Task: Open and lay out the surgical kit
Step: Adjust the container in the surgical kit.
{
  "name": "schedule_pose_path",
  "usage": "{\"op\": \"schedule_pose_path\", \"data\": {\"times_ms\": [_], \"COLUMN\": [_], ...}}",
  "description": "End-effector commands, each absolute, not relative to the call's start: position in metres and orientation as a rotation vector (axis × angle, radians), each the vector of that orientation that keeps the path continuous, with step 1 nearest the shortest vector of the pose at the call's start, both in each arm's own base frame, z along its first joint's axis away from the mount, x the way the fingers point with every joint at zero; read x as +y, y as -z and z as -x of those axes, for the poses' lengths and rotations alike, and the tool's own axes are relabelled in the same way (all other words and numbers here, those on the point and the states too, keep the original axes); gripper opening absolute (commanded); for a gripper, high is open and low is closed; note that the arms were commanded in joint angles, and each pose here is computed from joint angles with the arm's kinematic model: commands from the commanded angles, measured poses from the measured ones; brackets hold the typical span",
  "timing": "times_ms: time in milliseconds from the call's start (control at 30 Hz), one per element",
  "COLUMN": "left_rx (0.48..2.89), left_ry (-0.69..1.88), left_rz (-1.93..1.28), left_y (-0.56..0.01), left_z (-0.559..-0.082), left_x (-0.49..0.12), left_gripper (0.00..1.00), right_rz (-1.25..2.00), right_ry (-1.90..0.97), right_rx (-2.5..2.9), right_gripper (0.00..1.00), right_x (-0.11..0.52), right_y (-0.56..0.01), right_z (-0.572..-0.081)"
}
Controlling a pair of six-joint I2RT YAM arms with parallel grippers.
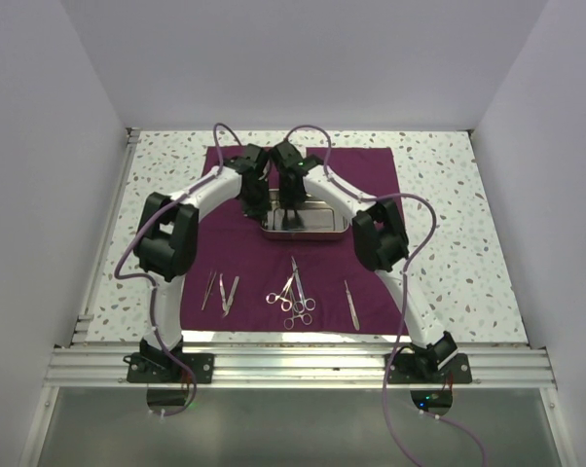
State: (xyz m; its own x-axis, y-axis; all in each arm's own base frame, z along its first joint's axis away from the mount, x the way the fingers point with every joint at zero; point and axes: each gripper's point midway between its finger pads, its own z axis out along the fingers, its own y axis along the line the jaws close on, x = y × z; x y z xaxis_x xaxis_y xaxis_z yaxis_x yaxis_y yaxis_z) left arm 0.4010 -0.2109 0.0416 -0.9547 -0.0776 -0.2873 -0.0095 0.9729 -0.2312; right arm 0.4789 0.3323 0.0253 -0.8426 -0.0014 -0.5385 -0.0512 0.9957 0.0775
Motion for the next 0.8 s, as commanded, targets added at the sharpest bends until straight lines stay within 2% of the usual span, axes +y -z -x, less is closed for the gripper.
{"op": "schedule_pose_path", "data": {"times_ms": [0,167,233,267,333,533,767], "left_rx": [2.714,2.628,2.642,2.598,2.601,2.503,2.596], "left_ry": [0.486,0.461,0.255,0.219,0.029,-0.215,-0.150], "left_rz": [-0.040,-0.069,-0.083,-0.093,-0.095,-0.065,-0.077], "left_y": [-0.075,-0.098,-0.102,-0.122,-0.129,-0.177,-0.130], "left_z": [-0.413,-0.428,-0.432,-0.442,-0.443,-0.446,-0.430], "left_x": [-0.247,-0.251,-0.231,-0.233,-0.211,-0.174,-0.181], "left_gripper": [0.00,0.00,0.00,0.00,0.00,0.00,0.00], "right_rz": [0.275,0.236,0.129,0.093,0.014,-0.109,-0.154], "right_ry": [0.150,-0.015,-0.143,-0.179,-0.243,-0.289,-0.295], "right_rx": [2.638,2.679,2.652,2.645,2.620,2.550,2.543], "right_gripper": [0.31,0.36,0.39,0.40,0.47,0.60,0.61], "right_x": [0.343,0.370,0.378,0.378,0.377,0.358,0.343], "right_y": [0.034,0.028,0.007,0.002,-0.017,-0.059,-0.068], "right_z": [-0.417,-0.396,-0.401,-0.405,-0.415,-0.443,-0.447]}}
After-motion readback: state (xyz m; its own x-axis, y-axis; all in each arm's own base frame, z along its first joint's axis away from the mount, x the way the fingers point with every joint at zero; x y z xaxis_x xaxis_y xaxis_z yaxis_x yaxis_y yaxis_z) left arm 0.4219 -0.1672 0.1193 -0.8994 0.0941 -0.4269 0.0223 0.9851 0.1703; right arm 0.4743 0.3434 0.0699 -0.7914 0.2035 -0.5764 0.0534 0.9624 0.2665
